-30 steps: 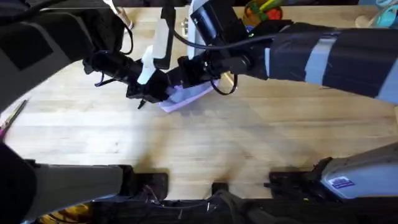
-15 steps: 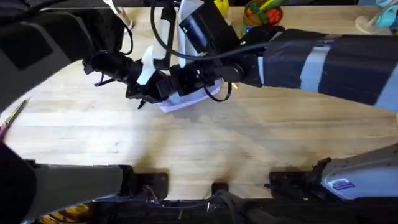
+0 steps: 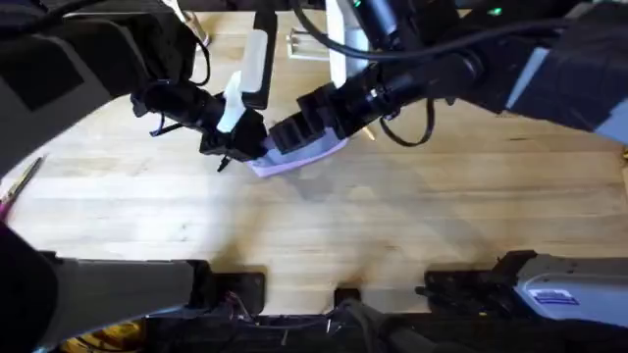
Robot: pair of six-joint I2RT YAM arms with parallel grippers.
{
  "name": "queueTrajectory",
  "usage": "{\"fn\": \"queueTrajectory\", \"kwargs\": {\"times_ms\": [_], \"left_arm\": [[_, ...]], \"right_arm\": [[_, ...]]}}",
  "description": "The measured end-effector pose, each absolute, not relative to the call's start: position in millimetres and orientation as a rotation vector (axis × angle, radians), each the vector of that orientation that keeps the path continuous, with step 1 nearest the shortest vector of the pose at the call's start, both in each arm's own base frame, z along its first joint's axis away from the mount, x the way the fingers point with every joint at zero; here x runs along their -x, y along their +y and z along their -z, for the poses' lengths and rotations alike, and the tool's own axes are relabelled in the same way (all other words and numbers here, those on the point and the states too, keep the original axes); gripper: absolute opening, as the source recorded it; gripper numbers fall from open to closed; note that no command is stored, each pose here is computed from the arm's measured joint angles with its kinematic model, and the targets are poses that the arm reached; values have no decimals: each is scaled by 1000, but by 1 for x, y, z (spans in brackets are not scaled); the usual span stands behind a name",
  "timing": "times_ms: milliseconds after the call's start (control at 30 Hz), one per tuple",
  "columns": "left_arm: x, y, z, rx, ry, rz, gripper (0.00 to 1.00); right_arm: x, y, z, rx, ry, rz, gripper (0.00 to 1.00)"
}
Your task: Unzip the bag, pick up the pens from the table one at a time and place them inside, then zip the bag closed.
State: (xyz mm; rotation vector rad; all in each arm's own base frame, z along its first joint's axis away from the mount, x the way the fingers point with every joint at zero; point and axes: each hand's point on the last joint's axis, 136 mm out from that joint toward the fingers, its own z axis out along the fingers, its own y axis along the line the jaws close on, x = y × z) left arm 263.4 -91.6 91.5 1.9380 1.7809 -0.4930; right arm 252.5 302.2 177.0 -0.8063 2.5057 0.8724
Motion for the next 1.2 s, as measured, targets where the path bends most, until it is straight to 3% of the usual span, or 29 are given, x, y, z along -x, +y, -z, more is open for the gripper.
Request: {"fn": "queueTrajectory", "kwargs": {"times_ms": [233, 300, 333, 367, 433, 467, 700, 900, 933, 1000, 1033, 1067, 1200], "left_arm": [[-264, -92, -92, -1938, 1780, 493, 42], [-264, -92, -92, -1937, 1779, 492, 102], [-264, -92, -92, -1936, 1773, 494, 199], [-265, -96, -94, -1928, 1758, 504, 633], [-264, -97, -94, -1927, 1754, 507, 898], [-264, -97, -94, -1923, 1757, 512, 971], [-264, -98, -95, -1918, 1753, 517, 993], [-261, -97, -95, -1914, 1769, 535, 993], [-257, -90, -95, -1886, 1812, 558, 993], [-255, -81, -97, -1850, 1850, 558, 993], [-256, -65, -106, -1786, 1892, 519, 994], [-256, -60, -110, -1763, 1901, 495, 994], [-258, -46, -124, -1697, 1908, 422, 993]], "right_arm": [[-272, 275, -190, 871, 2403, -732, 996], [-273, 274, -192, 944, 2354, -699, 996], [-273, 274, -191, 979, 2335, -683, 996], [-274, 274, -191, 1095, 2264, -634, 997], [-275, 274, -190, 1181, 2208, -597, 997], [-275, 274, -190, 1235, 2169, -574, 997], [-281, 277, -187, 1595, 1847, -400, 997], [-282, 277, -187, 1701, 1735, -340, 997], [-283, 278, -188, 1727, 1699, -322, 906], [-285, 279, -190, 1729, 1677, -313, 616], [-285, 280, -191, 1740, 1656, -303, 197], [-286, 280, -191, 1746, 1650, -299, 78], [-289, 277, -189, 1788, 1604, -268, 36]]}}
